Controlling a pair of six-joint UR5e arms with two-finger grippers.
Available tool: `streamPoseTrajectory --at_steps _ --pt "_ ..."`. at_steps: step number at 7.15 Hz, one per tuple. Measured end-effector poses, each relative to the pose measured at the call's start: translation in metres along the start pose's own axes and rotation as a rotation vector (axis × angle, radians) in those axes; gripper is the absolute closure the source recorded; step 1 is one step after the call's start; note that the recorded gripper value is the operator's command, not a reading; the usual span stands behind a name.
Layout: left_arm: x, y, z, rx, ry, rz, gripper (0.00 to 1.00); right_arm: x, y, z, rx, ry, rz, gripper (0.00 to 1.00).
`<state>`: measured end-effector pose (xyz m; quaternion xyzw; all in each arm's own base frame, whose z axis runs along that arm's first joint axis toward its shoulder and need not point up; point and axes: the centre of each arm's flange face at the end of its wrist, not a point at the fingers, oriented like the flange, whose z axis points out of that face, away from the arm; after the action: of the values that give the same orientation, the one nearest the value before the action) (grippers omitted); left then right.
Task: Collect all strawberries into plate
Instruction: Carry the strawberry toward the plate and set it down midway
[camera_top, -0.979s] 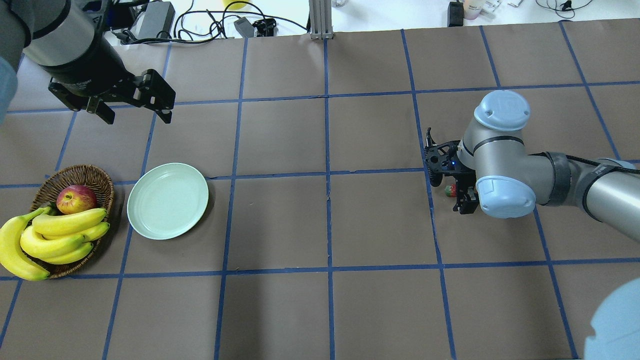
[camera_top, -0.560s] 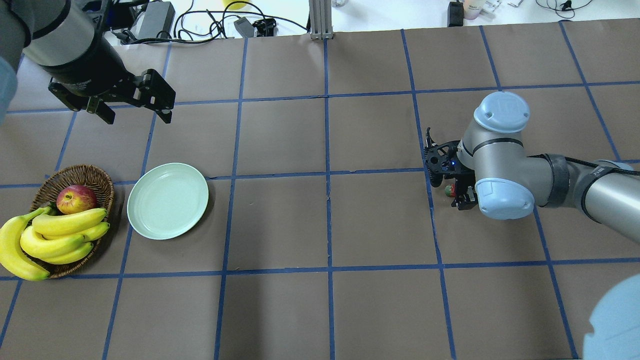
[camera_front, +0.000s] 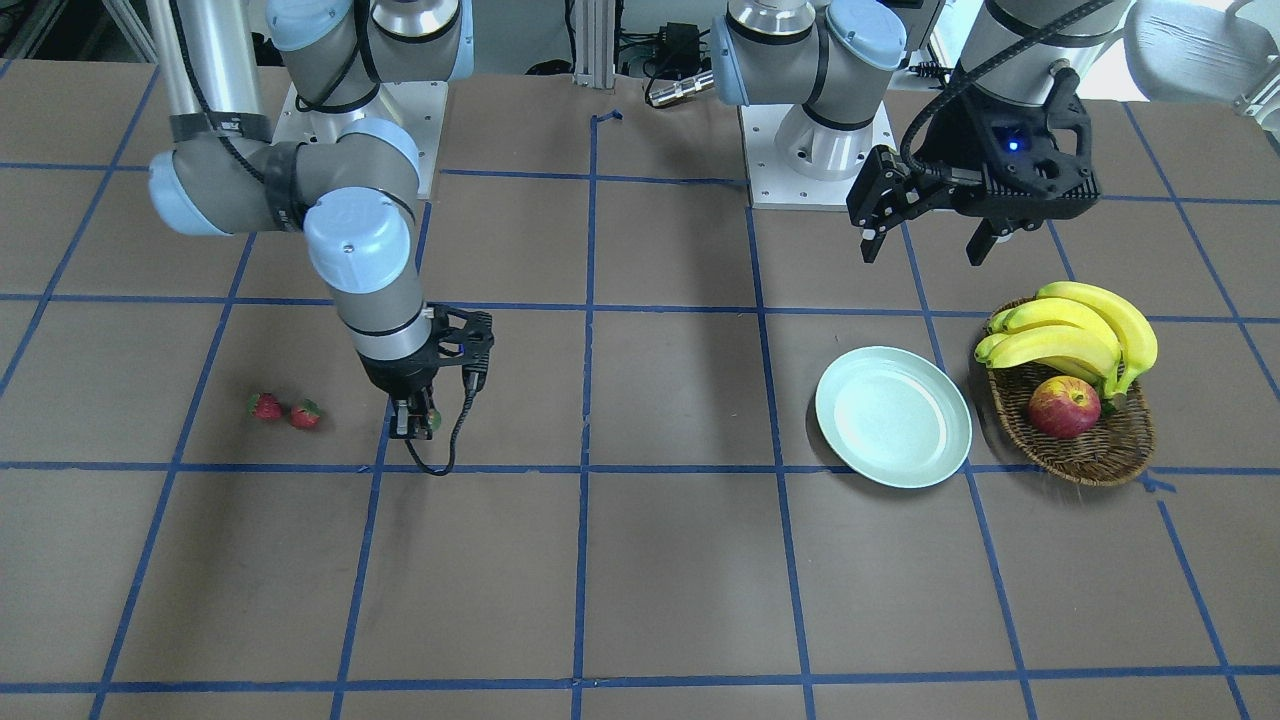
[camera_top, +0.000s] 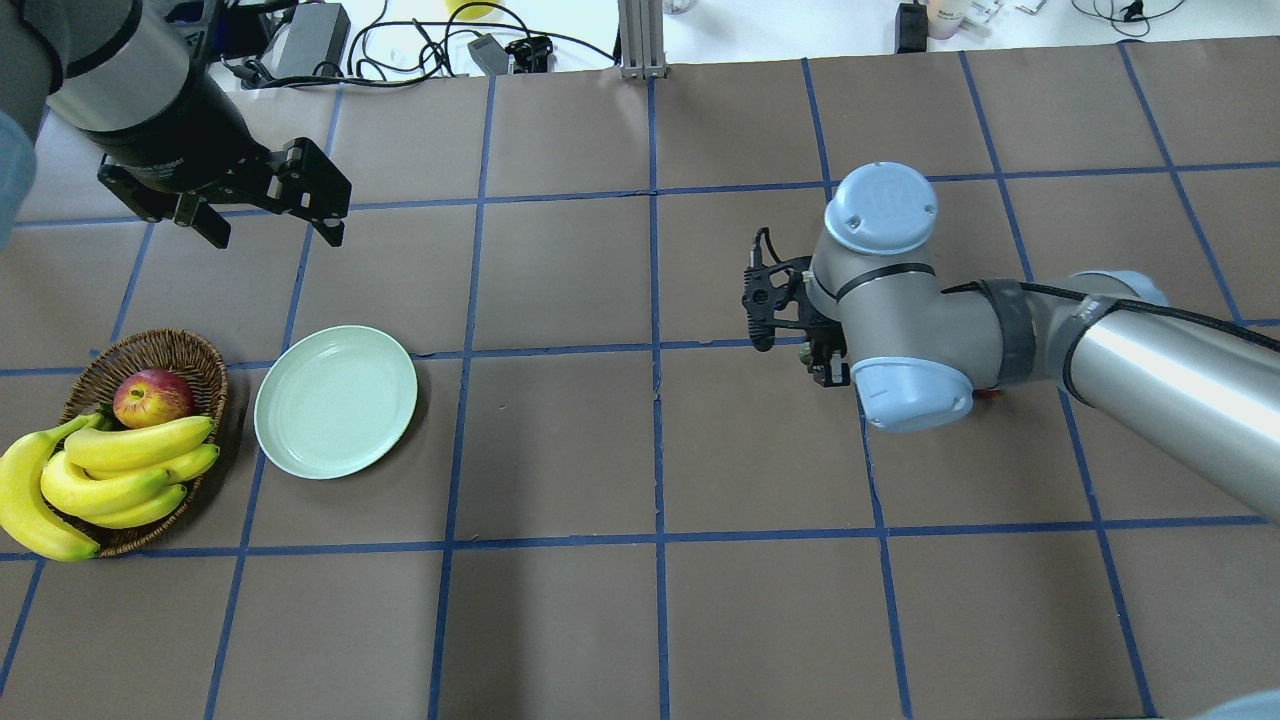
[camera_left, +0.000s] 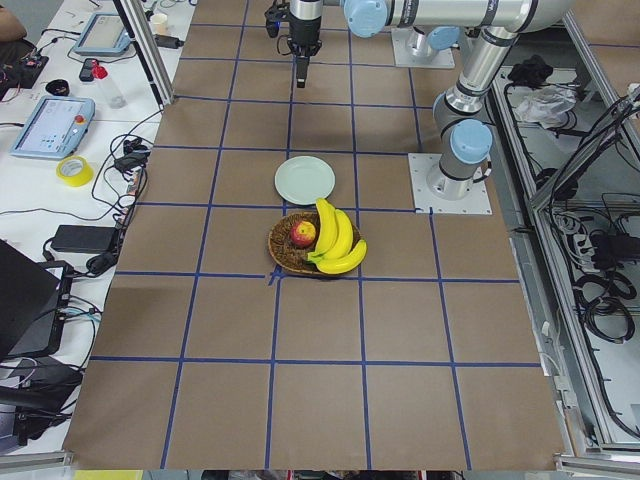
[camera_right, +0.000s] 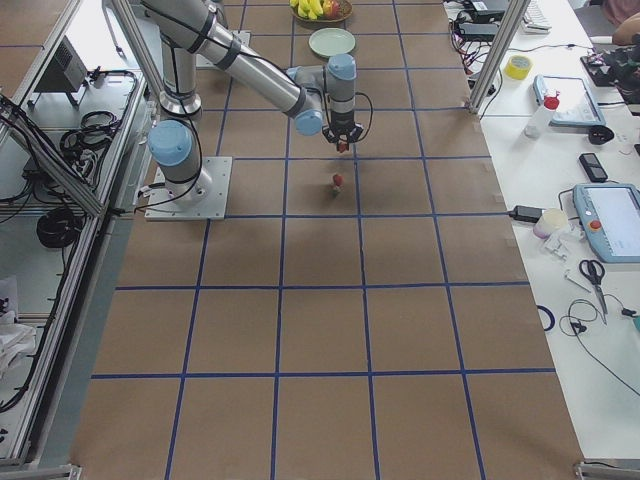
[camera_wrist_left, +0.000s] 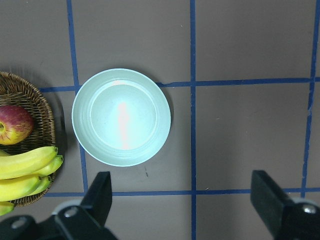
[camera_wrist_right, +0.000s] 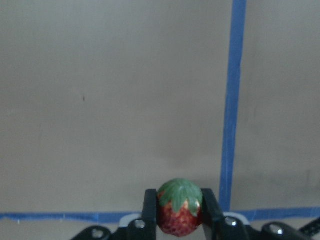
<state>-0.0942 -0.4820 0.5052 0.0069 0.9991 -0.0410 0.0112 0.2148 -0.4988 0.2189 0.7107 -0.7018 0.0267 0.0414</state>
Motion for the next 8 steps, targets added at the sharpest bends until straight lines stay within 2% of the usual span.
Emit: streamPoseTrajectory --at_steps 2,3,4,5,7,8 --pt "-0.001 0.000 0.000 0.000 -0.001 0.000 0.00 0.004 -0.075 -0.005 0.084 -0.006 0.036 0.98" --pt "-0.001 0.000 0.000 0.001 -0.001 0.000 0.00 0.005 -0.112 0.004 0.131 -0.030 0.067 0.98" --pt "-0.001 0.000 -0.001 0.002 -0.001 0.002 0.00 0.003 -0.145 0.017 0.156 -0.058 0.103 0.76" --pt "-0.002 0.000 -0.001 0.002 -0.002 0.006 0.00 0.002 -0.165 0.027 0.161 -0.076 0.122 0.01" --pt "-0.002 0.000 0.000 0.001 -0.001 0.007 0.00 0.002 -0.173 0.029 0.143 -0.078 0.159 0.00" --pt "-0.002 0.000 0.000 0.000 -0.001 0.007 0.00 0.005 -0.165 0.020 0.102 -0.060 0.178 0.00"
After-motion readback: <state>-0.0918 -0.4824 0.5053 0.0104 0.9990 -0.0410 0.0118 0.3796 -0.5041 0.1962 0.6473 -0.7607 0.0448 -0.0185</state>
